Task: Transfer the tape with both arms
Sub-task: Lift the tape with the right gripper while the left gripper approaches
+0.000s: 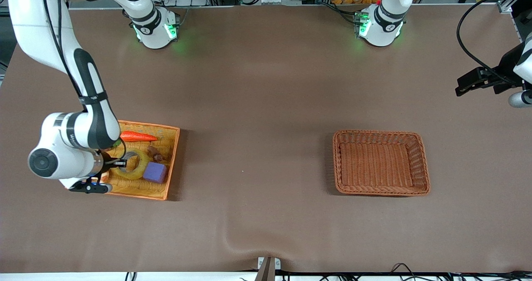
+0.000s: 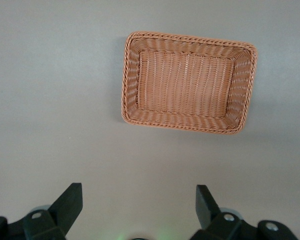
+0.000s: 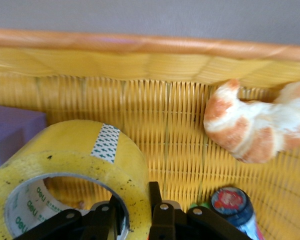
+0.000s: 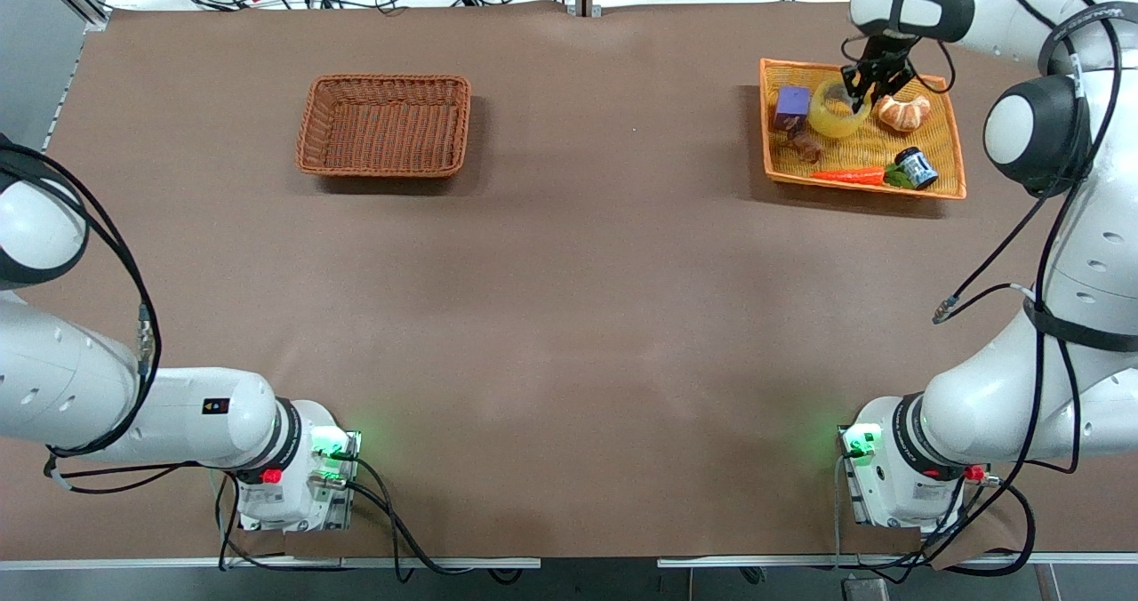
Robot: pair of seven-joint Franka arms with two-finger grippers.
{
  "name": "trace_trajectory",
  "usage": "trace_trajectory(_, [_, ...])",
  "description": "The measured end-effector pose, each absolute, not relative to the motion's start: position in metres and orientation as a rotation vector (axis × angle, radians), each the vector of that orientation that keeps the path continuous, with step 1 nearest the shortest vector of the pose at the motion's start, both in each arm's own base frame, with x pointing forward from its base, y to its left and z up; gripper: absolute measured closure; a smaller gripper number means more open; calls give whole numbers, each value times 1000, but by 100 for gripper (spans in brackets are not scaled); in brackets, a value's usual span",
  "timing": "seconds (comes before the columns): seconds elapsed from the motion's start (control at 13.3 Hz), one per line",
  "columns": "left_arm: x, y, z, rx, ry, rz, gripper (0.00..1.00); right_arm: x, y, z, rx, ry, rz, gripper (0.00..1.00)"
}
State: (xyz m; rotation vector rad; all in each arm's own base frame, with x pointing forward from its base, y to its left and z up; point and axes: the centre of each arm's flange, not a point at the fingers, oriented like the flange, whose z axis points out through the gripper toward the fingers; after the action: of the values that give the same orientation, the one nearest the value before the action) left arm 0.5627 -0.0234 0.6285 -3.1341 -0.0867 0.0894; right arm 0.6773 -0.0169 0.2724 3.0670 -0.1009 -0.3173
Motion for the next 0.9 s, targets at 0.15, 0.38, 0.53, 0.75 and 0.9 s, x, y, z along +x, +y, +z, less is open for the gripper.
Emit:
trace_trajectory(0.15, [564,-23,626,-3134,-87,95,0,681,-14,301,3074,-91,-269,77])
trace_trajectory(0.38, [565,-24,623,-3134,-85,102,0,686,14,332,3085,-1,-193,77])
trace_trajectory(0.53, [568,-27,619,-3133,-76,111,0,688,63,347,3086,106,-146,77])
trace_trajectory(0.75, [570,-46,614,-3132,-60,115,0,673,164,348,3100,150,-138,77])
trace_trajectory(0.9, [571,-62,610,-3128,-93,121,0,646,249,335,3104,50,-169,77])
